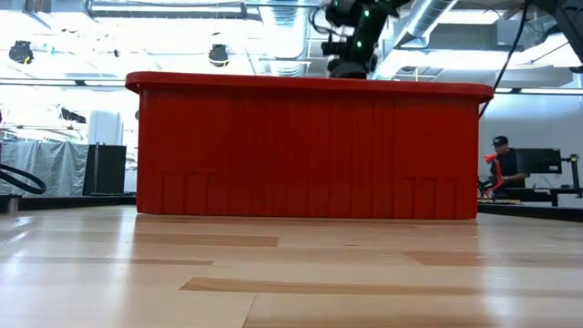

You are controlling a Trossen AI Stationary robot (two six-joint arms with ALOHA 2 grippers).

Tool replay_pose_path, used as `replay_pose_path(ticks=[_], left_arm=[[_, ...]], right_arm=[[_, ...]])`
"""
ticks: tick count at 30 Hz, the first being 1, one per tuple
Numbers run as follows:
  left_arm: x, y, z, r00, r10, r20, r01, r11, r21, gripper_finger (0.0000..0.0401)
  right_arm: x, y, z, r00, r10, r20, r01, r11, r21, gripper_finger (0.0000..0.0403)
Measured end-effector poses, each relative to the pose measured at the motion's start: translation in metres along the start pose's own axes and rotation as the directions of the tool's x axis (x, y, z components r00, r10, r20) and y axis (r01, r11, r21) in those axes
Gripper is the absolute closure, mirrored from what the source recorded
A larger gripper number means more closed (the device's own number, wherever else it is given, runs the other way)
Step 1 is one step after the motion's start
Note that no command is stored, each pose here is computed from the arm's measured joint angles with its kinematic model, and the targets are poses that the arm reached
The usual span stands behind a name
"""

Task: Pick and place slides into bin
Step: Put the black slide into the red container

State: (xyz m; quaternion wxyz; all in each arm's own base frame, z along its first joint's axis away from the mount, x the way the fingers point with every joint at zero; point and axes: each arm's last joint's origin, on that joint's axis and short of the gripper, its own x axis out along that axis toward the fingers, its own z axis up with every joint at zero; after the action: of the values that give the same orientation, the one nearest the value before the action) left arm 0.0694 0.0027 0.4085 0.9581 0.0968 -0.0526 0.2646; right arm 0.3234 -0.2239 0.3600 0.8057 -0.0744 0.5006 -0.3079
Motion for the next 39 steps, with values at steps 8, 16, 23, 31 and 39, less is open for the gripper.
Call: replay_pose_path(ticks=[8,16,23,31,39], left_arm=[[-0.005,0.006,0.001,1.000,0.010,0.016,-0.010,1.000,-0.018,0.0255],[-0.006,0.006,0.001,1.000,0.010,0.015,-0.010,1.000,-0.017,0.0255],[-0.006,0.006,0.001,1.000,0.010,0.015,-0.010,1.000,-0.023,0.0255],[-0.006,0.006,0.001,1.000,0.010,0.016,-0.010,0.999,-0.034,0.0255],[-0.006,0.006,0.001,1.000,0.010,0.016,-0.010,0.999,-0.036,0.0255]], right_arm=[[0.034,-0.007,-0.020,0.998,-0.015,-0.062,0.016,1.000,0.017,0.0403],[0.062,-0.012,-0.037,0.997,-0.041,-0.071,0.041,0.999,0.001,0.0403],[0.083,-0.012,-0.050,0.996,-0.061,-0.062,0.062,0.998,0.008,0.0403],[0.100,-0.003,-0.064,0.996,-0.062,-0.067,0.063,0.998,0.003,0.0403],[0.113,0.006,-0.076,0.995,-0.057,-0.078,0.056,0.998,-0.016,0.0403]])
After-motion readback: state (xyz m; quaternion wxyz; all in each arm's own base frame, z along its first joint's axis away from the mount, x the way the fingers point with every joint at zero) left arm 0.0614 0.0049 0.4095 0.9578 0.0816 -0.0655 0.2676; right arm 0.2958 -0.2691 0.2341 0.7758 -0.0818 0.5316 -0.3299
